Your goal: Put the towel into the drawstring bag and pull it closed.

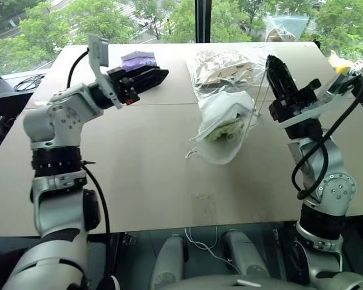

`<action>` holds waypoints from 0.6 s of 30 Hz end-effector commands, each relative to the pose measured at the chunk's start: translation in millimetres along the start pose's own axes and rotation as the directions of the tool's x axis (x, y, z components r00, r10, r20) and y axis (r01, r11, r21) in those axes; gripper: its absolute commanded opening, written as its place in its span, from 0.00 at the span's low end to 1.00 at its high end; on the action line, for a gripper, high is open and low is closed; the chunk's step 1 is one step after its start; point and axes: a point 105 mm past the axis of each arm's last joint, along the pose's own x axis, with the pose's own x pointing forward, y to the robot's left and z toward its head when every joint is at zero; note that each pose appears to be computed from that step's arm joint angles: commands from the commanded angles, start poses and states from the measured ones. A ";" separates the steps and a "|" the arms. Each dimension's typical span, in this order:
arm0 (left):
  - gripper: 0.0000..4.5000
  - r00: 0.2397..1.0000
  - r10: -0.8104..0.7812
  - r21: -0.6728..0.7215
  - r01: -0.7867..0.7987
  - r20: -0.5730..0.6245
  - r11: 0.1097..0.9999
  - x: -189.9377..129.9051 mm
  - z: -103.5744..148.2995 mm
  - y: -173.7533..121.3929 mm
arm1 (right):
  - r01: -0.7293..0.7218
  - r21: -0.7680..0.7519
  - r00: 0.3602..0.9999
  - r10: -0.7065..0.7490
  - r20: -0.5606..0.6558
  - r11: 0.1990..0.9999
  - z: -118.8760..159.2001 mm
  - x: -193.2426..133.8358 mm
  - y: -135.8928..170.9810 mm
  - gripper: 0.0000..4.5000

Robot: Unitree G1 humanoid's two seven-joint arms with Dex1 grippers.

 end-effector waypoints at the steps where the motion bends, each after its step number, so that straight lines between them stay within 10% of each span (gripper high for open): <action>1: 0.65 0.981 -0.022 0.057 0.034 -0.195 0.998 0.7 -51.3 -8.1 | -0.048 -0.006 0.999 0.048 0.016 0.999 2.7 4.2 12.4 0.00; 18: 0.65 0.941 -0.008 0.176 0.071 -0.337 0.982 59.9 -128.6 -20.2 | -0.052 -0.010 0.998 0.052 0.026 0.999 2.5 5.5 13.4 0.00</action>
